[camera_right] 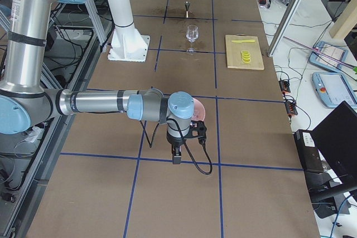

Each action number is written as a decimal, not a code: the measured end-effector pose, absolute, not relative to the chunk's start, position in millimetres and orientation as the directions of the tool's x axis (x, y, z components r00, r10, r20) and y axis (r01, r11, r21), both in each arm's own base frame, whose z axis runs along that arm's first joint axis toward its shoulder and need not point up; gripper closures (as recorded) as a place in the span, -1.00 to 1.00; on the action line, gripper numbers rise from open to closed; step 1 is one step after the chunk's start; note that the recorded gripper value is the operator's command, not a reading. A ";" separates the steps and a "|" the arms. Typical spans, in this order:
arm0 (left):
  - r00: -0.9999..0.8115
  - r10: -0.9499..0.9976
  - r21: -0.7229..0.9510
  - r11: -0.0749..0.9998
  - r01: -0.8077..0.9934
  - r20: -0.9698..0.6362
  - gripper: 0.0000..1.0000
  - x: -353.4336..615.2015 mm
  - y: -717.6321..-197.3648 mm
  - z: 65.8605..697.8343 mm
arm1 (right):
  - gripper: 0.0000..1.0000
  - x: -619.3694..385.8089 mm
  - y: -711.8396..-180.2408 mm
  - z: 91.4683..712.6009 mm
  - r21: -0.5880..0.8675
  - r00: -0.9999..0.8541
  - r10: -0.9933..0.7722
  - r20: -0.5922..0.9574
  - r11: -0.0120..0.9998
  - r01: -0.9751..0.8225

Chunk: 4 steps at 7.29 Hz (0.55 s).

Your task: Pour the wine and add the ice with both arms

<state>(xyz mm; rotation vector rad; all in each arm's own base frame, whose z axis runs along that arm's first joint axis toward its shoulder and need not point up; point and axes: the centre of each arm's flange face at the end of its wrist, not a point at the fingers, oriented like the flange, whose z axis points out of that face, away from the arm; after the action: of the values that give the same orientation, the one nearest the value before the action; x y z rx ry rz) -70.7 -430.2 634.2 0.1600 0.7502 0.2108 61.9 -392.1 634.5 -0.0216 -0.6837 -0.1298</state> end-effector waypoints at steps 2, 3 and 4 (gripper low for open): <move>0.712 0.246 0.218 0.967 -0.132 -0.657 -1.00 -70.7 -430.2 634.6 | -1.00 61.2 -391.9 634.3 0.023 0.762 -0.111 0.638 0.992 0.126; 0.712 0.245 0.217 0.967 -0.132 -0.658 -1.00 -70.7 -430.2 634.9 | -1.00 61.0 -391.8 634.4 0.022 0.760 -0.111 0.641 0.992 0.126; 0.712 0.244 0.216 0.967 -0.132 -0.658 -1.00 -70.7 -429.9 635.4 | -1.00 60.8 -391.8 634.4 0.022 0.759 -0.110 0.642 0.992 0.125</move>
<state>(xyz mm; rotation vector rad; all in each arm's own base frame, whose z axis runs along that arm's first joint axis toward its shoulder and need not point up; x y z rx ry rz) -70.7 -429.9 635.4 0.1573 0.7501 0.2097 60.8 -391.8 634.4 -0.0225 -0.6980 -0.1284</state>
